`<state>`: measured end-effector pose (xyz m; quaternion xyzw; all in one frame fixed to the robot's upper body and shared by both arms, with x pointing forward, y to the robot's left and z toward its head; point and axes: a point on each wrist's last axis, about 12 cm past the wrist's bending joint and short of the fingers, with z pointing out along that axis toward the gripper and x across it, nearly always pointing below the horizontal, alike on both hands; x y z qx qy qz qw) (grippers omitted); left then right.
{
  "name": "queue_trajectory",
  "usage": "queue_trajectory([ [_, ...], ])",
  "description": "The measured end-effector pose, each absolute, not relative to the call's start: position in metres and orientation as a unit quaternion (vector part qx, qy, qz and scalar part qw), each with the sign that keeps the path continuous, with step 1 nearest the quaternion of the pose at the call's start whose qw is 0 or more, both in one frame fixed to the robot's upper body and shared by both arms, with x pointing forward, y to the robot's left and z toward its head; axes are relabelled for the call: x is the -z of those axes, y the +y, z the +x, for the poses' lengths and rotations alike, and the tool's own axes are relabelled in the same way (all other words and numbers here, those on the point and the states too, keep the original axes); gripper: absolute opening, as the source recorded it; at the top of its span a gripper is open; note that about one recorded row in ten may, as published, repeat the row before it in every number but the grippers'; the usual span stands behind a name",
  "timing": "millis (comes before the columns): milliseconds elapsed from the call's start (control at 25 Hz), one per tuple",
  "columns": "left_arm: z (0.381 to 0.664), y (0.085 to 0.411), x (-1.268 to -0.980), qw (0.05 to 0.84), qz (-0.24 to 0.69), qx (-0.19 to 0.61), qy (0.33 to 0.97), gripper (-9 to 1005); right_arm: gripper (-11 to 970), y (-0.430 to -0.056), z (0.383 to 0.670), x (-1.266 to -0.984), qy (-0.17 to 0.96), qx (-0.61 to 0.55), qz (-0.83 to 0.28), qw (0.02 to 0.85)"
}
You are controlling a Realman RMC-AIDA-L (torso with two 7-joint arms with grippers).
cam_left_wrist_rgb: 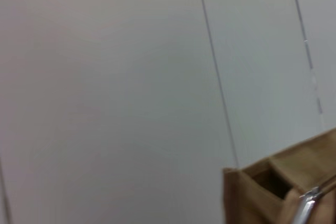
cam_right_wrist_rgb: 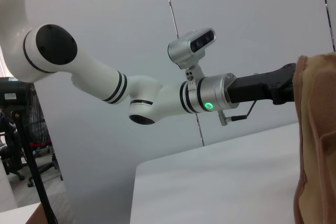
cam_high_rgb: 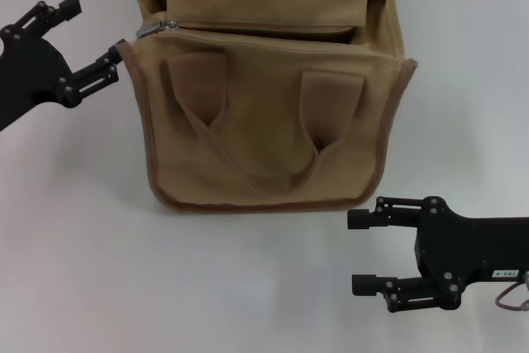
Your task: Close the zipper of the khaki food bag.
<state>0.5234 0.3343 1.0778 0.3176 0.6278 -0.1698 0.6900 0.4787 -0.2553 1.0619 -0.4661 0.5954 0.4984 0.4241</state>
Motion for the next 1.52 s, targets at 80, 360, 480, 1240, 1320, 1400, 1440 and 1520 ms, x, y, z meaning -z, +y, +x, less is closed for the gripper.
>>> queue_trajectory([
  [80, 0.521, 0.334, -1.080, 0.680, 0.329, 0.193, 0.626, 825, 762, -0.255, 0.479, -1.062, 0.595, -0.498, -0.466, 0.424],
  [360, 0.529, 0.330, -1.080, 0.643, 0.352, 0.218, 0.644, 824, 762, -0.255, 0.481, -1.063, 0.596, -0.496, -0.467, 0.425],
  [480, 0.533, 0.324, -1.078, 0.646, 0.352, 0.204, 0.646, 824, 761, -0.255, 0.481, -1.063, 0.596, -0.495, -0.468, 0.425],
  [1240, 0.544, 0.324, -1.084, 0.685, 0.338, 0.146, 0.629, 825, 761, -0.255, 0.484, -1.065, 0.597, -0.494, -0.463, 0.431],
  [1320, 0.543, 0.324, -1.084, 0.688, 0.337, 0.145, 0.627, 822, 761, -0.255, 0.484, -1.065, 0.597, -0.494, -0.463, 0.431],
  [1400, 0.540, 0.325, -1.083, 0.700, 0.330, 0.139, 0.618, 820, 761, -0.256, 0.484, -1.065, 0.597, -0.494, -0.463, 0.431],
  [1440, 0.539, 0.325, -1.083, 0.701, 0.332, 0.138, 0.616, 818, 761, -0.256, 0.484, -1.065, 0.597, -0.494, -0.463, 0.431],
  [1520, 0.539, 0.324, -1.082, 0.700, 0.335, 0.137, 0.615, 816, 761, -0.256, 0.484, -1.065, 0.596, -0.495, -0.463, 0.431],
])
